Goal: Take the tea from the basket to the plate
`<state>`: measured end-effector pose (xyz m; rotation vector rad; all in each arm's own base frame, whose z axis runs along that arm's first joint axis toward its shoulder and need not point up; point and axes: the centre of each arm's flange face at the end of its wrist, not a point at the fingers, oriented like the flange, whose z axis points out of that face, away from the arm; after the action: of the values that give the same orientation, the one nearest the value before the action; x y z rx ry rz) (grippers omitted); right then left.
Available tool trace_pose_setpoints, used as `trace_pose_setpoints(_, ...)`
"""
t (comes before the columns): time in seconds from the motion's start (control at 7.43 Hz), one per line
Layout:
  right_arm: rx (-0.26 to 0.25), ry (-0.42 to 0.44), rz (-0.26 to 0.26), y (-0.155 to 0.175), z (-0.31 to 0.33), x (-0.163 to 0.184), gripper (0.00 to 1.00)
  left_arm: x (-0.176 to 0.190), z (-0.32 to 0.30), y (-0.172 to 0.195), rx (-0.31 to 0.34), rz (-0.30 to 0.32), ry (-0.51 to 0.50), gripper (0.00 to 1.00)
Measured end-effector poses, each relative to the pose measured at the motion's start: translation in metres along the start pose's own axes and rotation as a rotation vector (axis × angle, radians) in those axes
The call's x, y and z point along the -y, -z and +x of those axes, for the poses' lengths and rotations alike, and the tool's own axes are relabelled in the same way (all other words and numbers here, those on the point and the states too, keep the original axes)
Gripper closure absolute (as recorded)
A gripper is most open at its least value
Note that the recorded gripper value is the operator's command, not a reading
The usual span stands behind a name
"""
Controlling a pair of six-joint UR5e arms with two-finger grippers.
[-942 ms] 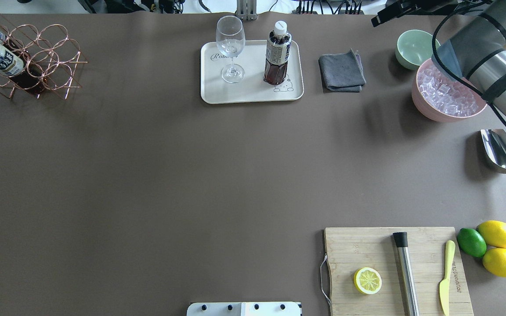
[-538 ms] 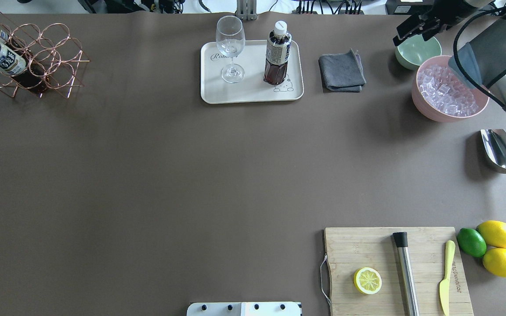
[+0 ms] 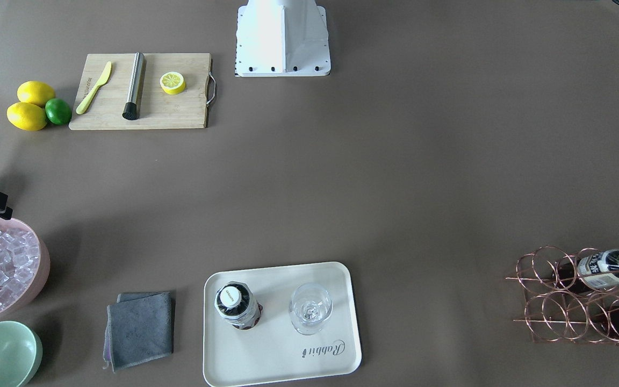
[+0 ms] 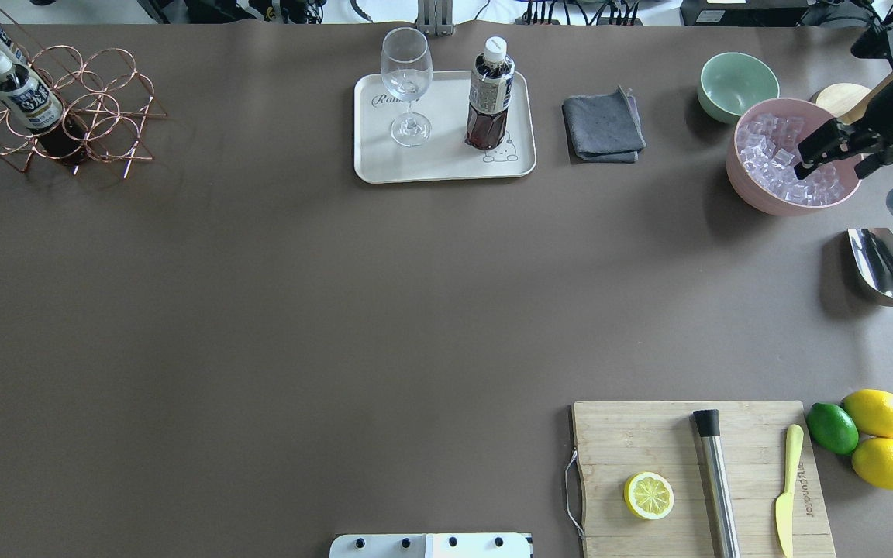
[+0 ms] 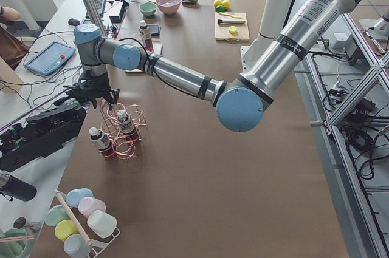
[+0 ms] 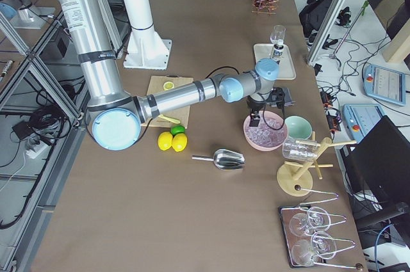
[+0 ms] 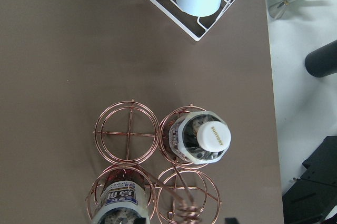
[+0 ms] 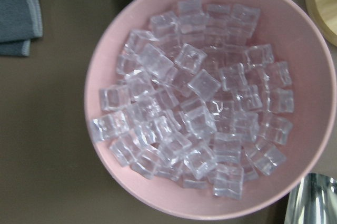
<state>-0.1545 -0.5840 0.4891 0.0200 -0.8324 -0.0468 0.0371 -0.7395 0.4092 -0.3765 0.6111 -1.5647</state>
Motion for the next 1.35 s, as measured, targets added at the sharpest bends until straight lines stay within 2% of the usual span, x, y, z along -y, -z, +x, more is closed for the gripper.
trace_pose_setpoints(0.27, -0.041, -0.121, -0.049, -0.008, 0.068, -0.043, 0.00, -0.007, -0.004, 0.016, -0.018, -0.017, -0.027, 0.02)
trace_pose_setpoints(0.54, -0.065, -0.225, -0.066, -0.009, 0.132, -0.073, 0.00, -0.005, -0.028, 0.052, -0.006, -0.072, -0.083, 0.02)
trace_pose_setpoints(0.67, -0.070, -0.265, -0.064, -0.007, 0.156, -0.081, 0.00, 0.002, -0.061, 0.063, -0.009, -0.083, -0.169, 0.02)
trace_pose_setpoints(0.94, -0.073, -0.320, -0.057, -0.001, 0.191, -0.090, 0.00, 0.024, -0.148, 0.073, -0.023, -0.090, -0.421, 0.02)
trace_pose_setpoints(1.08, -0.074, -0.295, -0.054, 0.002, 0.205, -0.095, 0.00, 0.039, -0.181, 0.073, -0.022, -0.091, -0.517, 0.02)
trace_pose_setpoints(1.35, -0.081, -0.210, -0.049, 0.008, 0.235, -0.112, 0.00, 0.072, -0.232, 0.060, -0.007, -0.137, -0.736, 0.02)
